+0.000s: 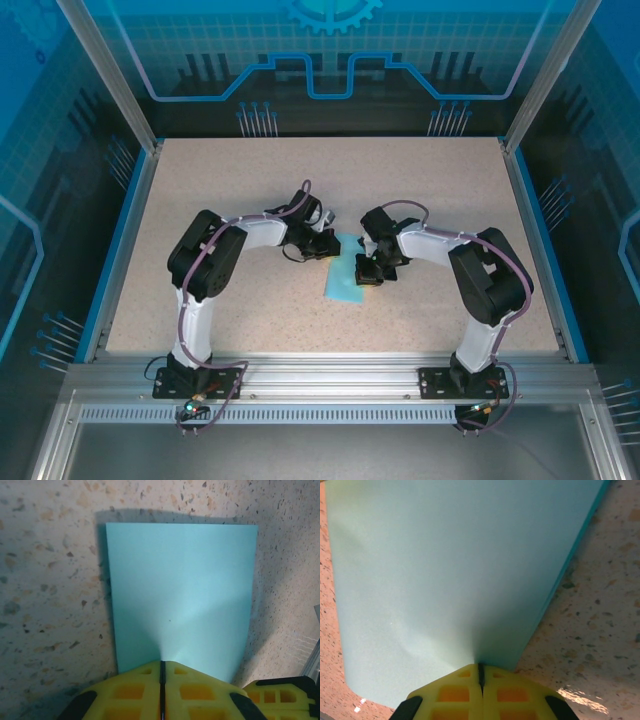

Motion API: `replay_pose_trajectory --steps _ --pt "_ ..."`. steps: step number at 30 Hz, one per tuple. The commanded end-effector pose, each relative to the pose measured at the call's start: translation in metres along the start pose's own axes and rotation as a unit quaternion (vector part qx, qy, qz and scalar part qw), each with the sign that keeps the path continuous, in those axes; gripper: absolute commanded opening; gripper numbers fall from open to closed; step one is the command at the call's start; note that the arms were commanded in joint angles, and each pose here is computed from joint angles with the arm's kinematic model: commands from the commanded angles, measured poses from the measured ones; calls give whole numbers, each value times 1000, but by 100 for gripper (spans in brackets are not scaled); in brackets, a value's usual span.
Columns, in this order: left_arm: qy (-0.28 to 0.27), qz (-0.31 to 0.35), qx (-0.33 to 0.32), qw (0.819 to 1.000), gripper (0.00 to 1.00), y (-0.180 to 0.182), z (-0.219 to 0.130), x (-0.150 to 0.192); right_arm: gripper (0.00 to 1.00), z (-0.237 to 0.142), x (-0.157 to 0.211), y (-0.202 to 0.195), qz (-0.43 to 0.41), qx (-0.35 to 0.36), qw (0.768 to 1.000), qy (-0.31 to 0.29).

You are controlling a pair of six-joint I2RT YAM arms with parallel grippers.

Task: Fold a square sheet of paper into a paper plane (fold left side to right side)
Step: Hold the square sheet of paper at the center of the table.

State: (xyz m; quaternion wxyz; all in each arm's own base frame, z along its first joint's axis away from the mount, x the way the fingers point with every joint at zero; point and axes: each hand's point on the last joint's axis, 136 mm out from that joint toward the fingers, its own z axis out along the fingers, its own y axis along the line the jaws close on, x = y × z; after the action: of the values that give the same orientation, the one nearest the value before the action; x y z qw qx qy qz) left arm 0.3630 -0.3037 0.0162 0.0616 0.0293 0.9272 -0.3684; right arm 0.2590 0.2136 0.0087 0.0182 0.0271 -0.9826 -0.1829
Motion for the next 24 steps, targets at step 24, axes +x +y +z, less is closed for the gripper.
replay_pose_trajectory --steps 24 --pt "53 -36 -57 996 10 25 9 33 5 -22 -108 31 8 -121 987 -105"
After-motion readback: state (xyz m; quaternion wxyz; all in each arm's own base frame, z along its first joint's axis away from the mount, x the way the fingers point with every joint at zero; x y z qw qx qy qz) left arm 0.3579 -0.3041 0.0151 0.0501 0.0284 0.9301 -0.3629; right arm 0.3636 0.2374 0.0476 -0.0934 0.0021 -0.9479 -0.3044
